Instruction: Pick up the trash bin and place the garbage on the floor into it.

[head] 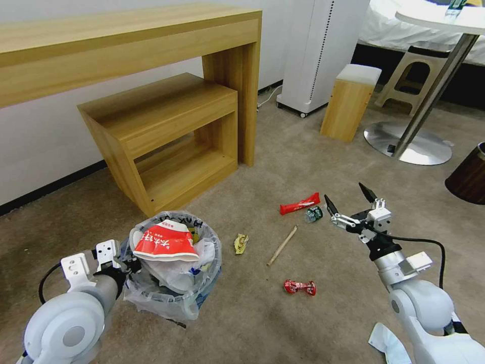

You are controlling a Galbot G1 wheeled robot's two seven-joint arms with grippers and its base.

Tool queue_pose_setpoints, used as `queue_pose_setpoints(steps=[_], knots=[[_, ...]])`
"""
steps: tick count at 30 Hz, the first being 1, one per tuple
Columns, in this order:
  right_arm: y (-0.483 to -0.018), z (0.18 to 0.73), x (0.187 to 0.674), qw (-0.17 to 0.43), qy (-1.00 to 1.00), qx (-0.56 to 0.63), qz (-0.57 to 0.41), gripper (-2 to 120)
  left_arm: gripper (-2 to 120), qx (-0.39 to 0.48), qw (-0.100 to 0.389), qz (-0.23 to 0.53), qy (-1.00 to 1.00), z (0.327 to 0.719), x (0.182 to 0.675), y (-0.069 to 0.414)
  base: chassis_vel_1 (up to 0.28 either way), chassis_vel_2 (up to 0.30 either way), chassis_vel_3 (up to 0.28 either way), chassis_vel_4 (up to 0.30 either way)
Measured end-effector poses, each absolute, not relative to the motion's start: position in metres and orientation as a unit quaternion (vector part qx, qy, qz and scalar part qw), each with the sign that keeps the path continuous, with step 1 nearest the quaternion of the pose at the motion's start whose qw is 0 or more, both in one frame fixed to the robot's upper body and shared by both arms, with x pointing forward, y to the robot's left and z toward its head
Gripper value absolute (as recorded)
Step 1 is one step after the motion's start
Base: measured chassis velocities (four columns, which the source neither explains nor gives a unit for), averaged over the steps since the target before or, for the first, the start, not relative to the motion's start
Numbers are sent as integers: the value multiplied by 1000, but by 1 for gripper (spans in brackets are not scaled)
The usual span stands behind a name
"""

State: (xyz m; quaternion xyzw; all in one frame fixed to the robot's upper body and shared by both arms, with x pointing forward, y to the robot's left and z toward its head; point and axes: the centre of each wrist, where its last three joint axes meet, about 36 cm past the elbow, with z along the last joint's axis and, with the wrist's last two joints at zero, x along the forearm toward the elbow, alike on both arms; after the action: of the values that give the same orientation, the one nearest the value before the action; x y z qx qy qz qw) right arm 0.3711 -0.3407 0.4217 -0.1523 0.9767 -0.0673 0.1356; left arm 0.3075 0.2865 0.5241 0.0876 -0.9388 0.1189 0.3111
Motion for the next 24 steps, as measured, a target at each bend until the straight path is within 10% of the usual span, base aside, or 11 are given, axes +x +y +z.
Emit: queue_pose_setpoints(steps=[24], knots=[[-338,414,371,133,978,-147,-69,100,0,86,314,118,-938,522,307,286,-50,46,43,-51]])
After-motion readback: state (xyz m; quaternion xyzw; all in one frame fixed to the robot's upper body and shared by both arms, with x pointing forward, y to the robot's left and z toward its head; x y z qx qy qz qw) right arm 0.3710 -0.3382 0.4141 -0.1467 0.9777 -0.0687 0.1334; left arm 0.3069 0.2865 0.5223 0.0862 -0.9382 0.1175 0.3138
